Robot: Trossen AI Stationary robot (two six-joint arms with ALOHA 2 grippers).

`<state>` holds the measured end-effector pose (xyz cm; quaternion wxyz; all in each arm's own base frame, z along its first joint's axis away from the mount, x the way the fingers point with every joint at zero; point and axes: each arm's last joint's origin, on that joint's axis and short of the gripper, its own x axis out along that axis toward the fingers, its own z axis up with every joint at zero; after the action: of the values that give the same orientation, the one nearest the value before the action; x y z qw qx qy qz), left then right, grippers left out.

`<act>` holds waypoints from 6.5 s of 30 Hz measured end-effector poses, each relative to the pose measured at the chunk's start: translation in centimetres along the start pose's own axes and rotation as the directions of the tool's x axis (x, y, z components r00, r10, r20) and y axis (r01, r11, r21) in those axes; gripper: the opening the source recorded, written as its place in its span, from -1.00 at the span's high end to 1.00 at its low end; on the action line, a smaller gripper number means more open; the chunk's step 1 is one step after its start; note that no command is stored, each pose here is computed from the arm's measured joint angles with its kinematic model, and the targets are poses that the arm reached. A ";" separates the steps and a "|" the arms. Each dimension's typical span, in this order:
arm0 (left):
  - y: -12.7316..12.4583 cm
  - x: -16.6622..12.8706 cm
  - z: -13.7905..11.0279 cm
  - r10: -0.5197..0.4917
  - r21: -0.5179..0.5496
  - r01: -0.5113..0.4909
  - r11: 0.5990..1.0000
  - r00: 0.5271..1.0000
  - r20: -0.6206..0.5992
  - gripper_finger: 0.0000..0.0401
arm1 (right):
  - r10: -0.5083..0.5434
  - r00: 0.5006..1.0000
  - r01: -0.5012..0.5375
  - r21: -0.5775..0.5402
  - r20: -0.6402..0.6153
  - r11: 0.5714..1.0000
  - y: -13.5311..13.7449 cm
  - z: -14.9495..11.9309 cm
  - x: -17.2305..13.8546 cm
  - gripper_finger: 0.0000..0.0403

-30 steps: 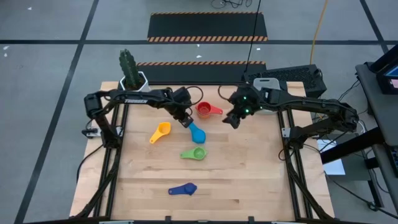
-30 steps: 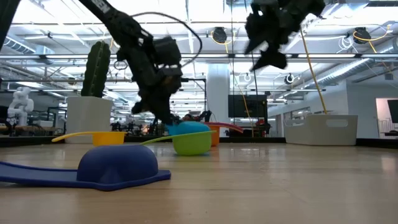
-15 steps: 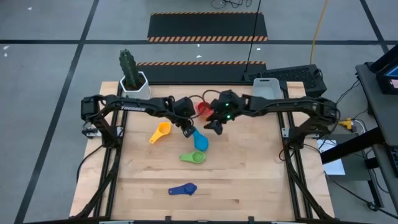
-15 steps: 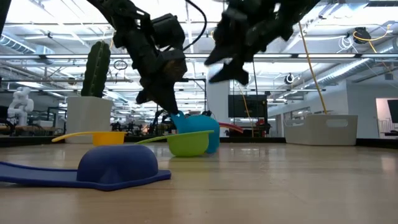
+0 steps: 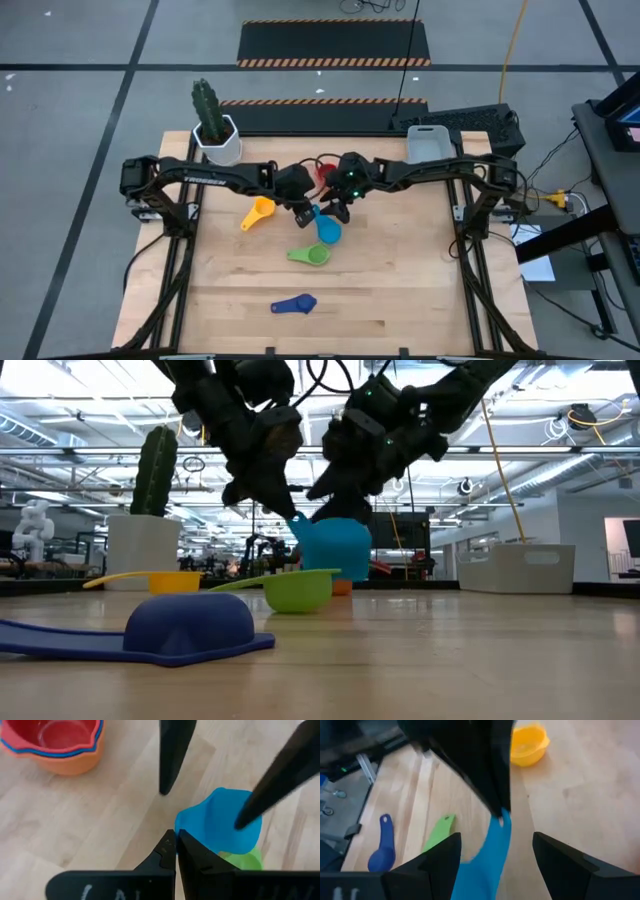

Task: Nest measuring cups in basket
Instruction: Stack the light blue measuring cup on top of the red measuring cup

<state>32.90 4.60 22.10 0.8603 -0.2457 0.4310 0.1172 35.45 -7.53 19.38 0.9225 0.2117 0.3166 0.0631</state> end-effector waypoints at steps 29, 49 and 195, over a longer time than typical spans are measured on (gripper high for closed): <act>-0.7 -2.3 0.8 -0.058 -0.040 0.063 0.997 0.993 0.104 0.45 | 0.082 0.997 -0.082 0.005 0.001 0.997 -0.6 -0.2 0.8 0.96; -0.6 -9.0 1.4 -0.108 -0.068 0.131 0.989 0.956 0.272 0.27 | 0.068 0.928 -0.053 -0.051 0.368 0.997 4.0 5.3 -11.6 1.00; -0.3 -11.8 0.6 -0.005 0.349 -0.117 0.930 0.943 0.332 0.93 | -0.438 0.879 0.474 -0.458 0.191 0.752 11.8 11.6 -12.5 0.61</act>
<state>26.37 4.79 31.91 0.9465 -0.0466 0.3036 0.0993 32.85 -4.12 39.70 0.9433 -0.1116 0.2985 -0.0929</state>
